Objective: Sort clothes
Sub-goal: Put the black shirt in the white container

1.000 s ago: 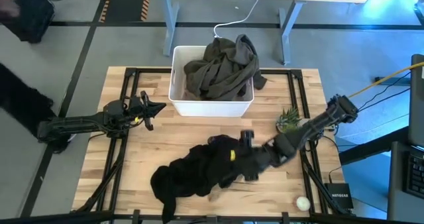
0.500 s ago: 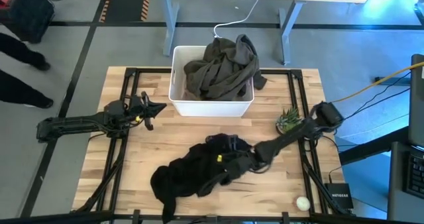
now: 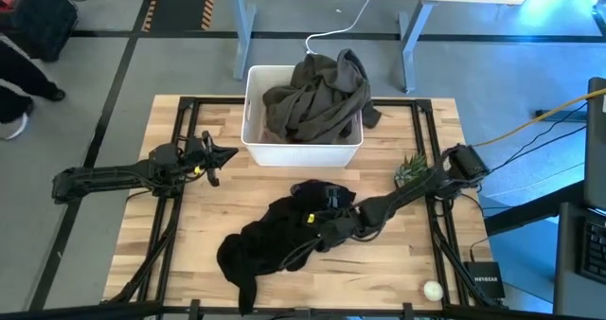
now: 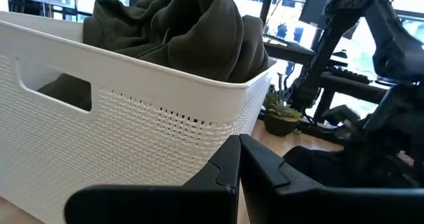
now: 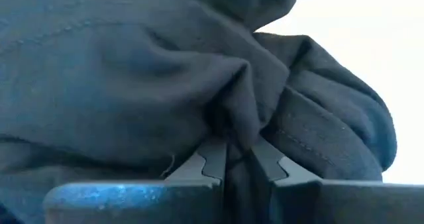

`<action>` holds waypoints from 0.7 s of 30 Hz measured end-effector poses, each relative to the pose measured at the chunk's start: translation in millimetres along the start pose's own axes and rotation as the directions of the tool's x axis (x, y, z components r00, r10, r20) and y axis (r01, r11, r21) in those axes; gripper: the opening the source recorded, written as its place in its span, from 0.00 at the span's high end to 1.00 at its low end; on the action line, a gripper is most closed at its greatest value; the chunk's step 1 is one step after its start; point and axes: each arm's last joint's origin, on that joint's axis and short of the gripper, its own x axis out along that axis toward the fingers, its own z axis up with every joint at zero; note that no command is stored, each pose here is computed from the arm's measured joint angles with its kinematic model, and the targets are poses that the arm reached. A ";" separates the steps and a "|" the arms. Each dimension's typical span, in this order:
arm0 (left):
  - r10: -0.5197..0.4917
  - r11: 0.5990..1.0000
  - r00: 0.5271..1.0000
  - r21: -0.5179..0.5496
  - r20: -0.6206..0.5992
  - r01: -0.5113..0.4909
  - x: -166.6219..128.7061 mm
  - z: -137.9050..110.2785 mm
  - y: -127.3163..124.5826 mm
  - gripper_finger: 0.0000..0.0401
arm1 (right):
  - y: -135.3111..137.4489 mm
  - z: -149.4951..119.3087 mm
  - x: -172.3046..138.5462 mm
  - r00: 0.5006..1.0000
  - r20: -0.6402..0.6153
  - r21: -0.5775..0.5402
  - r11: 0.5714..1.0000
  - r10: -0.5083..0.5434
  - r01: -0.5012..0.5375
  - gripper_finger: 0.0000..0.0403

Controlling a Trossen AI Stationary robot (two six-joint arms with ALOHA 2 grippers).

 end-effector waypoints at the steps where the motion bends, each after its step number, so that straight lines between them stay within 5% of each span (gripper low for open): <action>1: 0.000 1.000 1.000 0.000 0.000 0.000 0.0 0.0 0.0 1.00 | -2.1 3.7 -8.7 1.000 0.022 0.005 1.000 -0.010 0.010 0.91; 7: 0.002 1.000 1.000 -0.011 -0.009 -0.002 0.0 -0.9 0.2 1.00 | -20.8 32.8 -72.4 0.964 0.213 0.075 0.987 -0.156 0.143 0.81; 15: 0.003 1.000 1.000 -0.016 -0.016 -0.003 0.0 -1.5 0.3 1.00 | -79.2 77.5 -142.4 0.872 0.410 0.145 0.963 -0.266 0.225 0.94; 21: 0.003 1.000 1.000 -0.022 -0.015 -0.003 0.0 -1.5 0.3 1.00 | -146.6 116.0 -174.2 0.748 0.528 0.229 0.916 -0.402 0.330 0.92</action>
